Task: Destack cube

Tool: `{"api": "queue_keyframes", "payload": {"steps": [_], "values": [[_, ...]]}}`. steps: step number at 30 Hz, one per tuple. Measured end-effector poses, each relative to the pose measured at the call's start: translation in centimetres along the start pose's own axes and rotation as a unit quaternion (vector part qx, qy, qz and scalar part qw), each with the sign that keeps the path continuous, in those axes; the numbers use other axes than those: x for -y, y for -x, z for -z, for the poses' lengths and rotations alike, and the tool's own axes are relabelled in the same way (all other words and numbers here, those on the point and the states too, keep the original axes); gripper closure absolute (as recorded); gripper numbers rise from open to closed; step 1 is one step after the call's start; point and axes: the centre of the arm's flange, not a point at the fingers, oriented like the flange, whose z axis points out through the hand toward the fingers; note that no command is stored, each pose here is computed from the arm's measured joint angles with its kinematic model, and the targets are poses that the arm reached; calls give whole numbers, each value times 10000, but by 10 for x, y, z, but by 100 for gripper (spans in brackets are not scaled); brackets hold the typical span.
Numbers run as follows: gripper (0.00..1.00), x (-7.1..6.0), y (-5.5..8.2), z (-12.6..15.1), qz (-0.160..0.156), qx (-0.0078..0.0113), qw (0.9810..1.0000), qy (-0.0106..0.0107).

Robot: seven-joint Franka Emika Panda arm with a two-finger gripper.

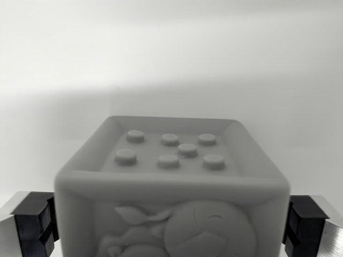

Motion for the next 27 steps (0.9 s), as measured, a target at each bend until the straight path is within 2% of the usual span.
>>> {"api": "queue_keyframes", "payload": {"steps": [6, 12, 16, 27], "values": [[0, 0, 0, 0, 0, 0, 10000, 0], [0, 0, 0, 7, -1, -4, 10000, -10], [0, 1, -1, 16, -3, -8, 10000, -21], [0, 1, -1, 47, -3, -2, 10000, -29]]}}
